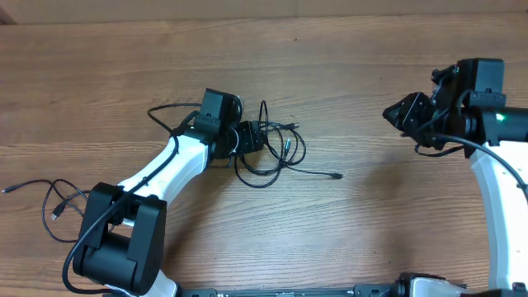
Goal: Untangle cables
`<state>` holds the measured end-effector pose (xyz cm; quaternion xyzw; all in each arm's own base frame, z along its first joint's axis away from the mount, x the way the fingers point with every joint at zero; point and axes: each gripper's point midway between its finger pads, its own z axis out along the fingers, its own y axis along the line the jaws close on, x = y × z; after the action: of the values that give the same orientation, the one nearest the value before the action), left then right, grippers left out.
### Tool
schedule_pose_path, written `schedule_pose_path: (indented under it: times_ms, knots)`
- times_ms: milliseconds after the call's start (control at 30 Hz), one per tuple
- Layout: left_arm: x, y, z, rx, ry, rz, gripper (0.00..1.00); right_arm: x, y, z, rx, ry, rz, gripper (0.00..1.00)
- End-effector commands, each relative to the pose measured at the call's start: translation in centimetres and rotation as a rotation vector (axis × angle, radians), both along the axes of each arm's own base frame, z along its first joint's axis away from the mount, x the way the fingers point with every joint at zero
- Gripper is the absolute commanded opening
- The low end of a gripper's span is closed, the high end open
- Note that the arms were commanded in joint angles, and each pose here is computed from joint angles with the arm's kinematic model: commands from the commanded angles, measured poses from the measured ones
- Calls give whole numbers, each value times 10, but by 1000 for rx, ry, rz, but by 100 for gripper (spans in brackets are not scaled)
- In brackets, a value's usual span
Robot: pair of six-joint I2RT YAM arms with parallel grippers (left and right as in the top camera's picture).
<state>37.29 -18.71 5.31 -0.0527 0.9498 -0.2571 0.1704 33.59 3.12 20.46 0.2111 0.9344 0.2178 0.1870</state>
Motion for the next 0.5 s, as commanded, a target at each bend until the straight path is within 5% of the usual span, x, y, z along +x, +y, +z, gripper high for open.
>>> schedule_pose_path:
  times_ms: [0,467]
  knots:
    - [2,-12,12,-55,-2,8,62,1,0,-11,-4,40,4,41]
    - [-18,-48,9,-2,-21,-70,61,4,-1,-31,0,105,7,42]
